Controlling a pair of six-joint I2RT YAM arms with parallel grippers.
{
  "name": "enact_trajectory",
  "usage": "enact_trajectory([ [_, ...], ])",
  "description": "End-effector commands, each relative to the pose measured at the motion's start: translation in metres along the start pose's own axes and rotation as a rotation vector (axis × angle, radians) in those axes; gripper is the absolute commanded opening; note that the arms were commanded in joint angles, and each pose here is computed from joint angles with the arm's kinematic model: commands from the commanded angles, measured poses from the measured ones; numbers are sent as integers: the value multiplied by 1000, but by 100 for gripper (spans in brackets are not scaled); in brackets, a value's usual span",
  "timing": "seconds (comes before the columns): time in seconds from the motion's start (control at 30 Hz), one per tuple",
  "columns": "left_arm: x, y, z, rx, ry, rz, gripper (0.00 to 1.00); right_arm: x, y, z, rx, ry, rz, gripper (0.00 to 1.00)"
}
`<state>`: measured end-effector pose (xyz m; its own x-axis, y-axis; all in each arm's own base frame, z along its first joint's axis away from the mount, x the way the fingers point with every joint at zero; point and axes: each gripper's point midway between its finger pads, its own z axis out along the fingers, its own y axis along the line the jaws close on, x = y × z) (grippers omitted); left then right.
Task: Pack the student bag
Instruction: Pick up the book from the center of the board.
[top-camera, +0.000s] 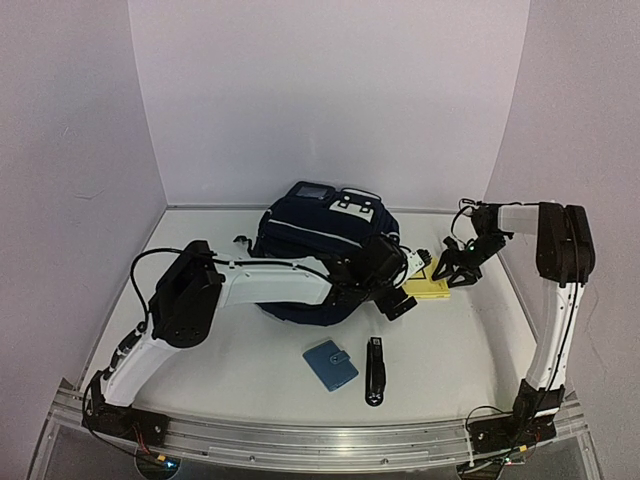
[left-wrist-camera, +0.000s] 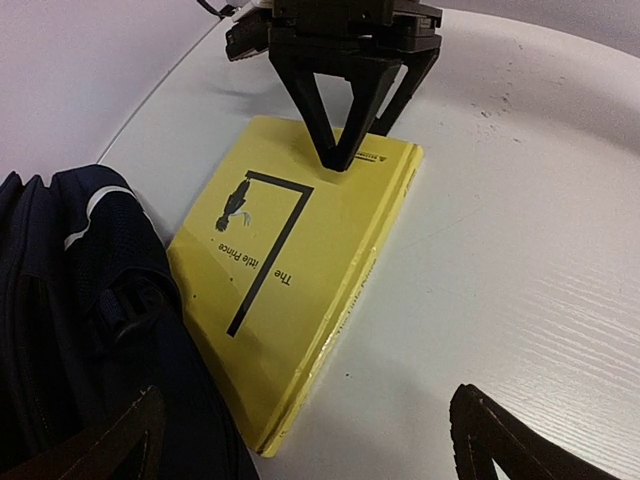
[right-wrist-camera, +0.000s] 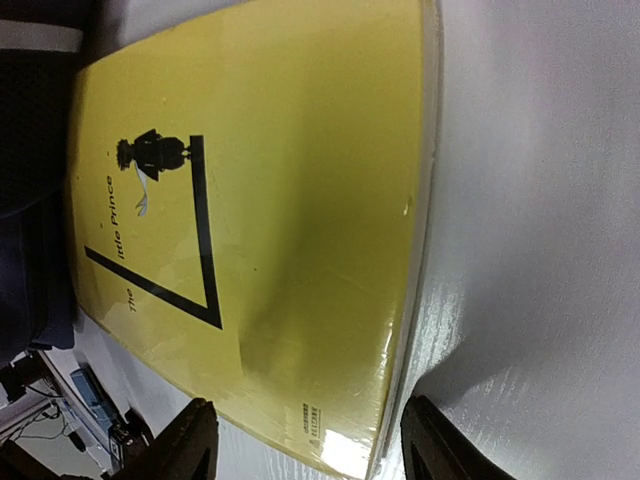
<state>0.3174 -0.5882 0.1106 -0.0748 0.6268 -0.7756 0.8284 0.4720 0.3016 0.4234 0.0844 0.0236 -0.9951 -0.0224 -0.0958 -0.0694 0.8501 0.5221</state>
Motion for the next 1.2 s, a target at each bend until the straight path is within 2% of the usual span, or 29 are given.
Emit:
enact_trajectory([
  [0.0, -10, 6, 12, -50, -51, 56, 100, -10, 25, -14, -84, -39, -17, 55],
  [0.1, -9, 7, 18, -68, -58, 90, 100, -15, 42, -27, -136, -71, -21, 51],
  [0.3, -7, 8, 31, -107, -82, 175, 100, -21, 70, -52, -212, -126, -49, 50],
  [0.63, -6, 17, 55, -224, -119, 274, 99, -13, 106, -62, -269, -124, -59, 49],
  [0.87, -6, 33, 60, -361, -139, 322, 92, -7, 120, -70, -280, -129, -58, 50],
  [0.97, -12, 42, 55, -416, -161, 325, 79, -5, 124, -72, -278, -134, -58, 50],
  [1.1, -25, 47, 43, -449, -211, 312, 54, -3, 127, -80, -272, -148, -51, 51],
  [1.17, -28, 47, 41, -453, -222, 314, 46, -3, 130, -87, -269, -163, -56, 52],
])
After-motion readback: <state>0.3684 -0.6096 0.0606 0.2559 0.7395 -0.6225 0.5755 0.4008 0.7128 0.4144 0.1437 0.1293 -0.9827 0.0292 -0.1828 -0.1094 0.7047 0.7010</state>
